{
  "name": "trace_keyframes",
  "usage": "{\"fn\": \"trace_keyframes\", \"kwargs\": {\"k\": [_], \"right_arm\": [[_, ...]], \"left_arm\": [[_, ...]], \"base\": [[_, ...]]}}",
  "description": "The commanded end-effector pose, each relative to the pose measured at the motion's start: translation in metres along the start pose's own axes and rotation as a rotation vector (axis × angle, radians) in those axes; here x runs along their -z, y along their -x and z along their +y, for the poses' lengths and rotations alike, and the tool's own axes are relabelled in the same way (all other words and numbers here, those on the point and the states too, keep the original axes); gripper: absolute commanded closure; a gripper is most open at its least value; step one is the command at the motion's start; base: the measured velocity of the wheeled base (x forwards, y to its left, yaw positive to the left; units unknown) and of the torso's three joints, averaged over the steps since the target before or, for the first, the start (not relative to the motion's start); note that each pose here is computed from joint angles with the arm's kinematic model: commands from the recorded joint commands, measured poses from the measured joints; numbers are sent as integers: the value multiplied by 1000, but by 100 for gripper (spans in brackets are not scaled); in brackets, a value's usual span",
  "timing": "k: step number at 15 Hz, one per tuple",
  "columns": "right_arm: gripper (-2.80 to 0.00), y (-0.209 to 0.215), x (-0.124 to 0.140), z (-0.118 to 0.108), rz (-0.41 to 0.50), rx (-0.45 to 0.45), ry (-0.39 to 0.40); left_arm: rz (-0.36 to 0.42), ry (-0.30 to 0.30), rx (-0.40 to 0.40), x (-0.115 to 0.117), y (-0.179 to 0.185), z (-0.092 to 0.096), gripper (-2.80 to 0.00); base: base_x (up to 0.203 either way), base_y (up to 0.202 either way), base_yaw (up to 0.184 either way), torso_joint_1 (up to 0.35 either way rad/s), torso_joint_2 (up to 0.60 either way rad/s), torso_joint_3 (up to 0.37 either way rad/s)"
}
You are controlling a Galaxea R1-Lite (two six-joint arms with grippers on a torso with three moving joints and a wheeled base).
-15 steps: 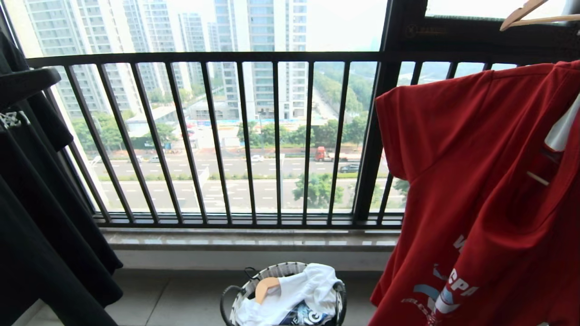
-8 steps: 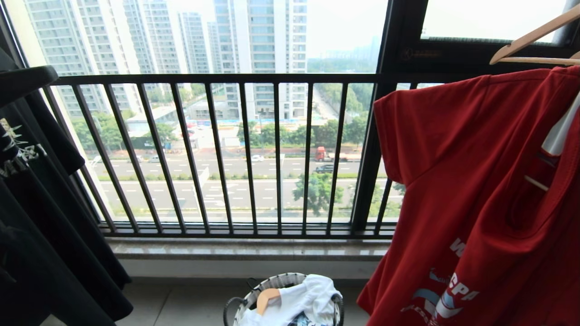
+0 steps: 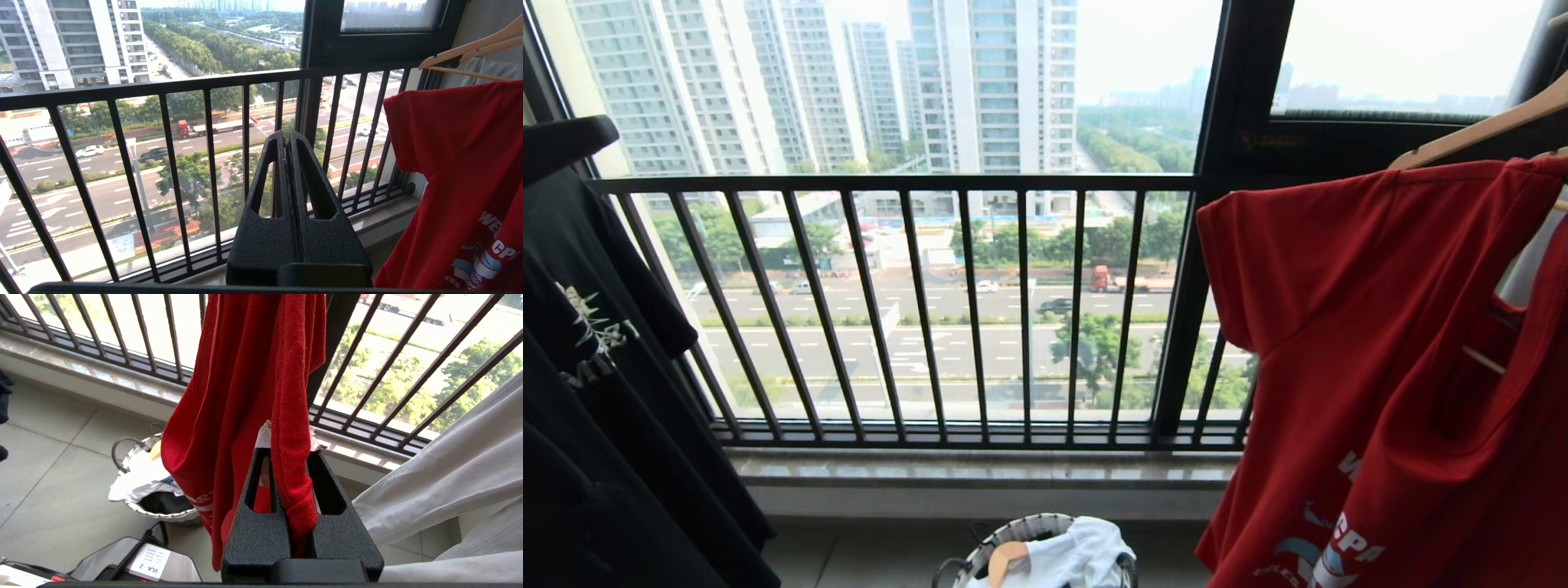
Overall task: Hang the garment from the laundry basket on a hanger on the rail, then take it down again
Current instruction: Hang the clothes rack on the clothesline
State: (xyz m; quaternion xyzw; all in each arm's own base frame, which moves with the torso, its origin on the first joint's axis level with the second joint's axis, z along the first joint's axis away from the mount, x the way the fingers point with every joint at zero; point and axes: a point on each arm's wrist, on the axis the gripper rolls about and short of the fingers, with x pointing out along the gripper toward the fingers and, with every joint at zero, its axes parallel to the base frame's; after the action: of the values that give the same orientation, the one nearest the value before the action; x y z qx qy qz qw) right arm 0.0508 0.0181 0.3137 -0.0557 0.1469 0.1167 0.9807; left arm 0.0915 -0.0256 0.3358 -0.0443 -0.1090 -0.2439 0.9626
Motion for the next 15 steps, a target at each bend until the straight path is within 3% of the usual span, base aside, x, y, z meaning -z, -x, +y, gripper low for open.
{"fn": "trace_keyframes", "kwargs": {"k": [1,7,15], "right_arm": [[0,1,2,0,3,1,3],[0,3,3,0,-1,1,2],[0,3,2,-1,-5,1,6]], "left_arm": [[-2,0,2,0,0,0,0],[-11,-2,4,-2,3,-1,0],[-36,-11,8,-6,10,-3,0]], "base": [[0,0,0,256,-569,-329],[0,0,0,270,-588,-322],[0,0,0,175,-352,-189]]}}
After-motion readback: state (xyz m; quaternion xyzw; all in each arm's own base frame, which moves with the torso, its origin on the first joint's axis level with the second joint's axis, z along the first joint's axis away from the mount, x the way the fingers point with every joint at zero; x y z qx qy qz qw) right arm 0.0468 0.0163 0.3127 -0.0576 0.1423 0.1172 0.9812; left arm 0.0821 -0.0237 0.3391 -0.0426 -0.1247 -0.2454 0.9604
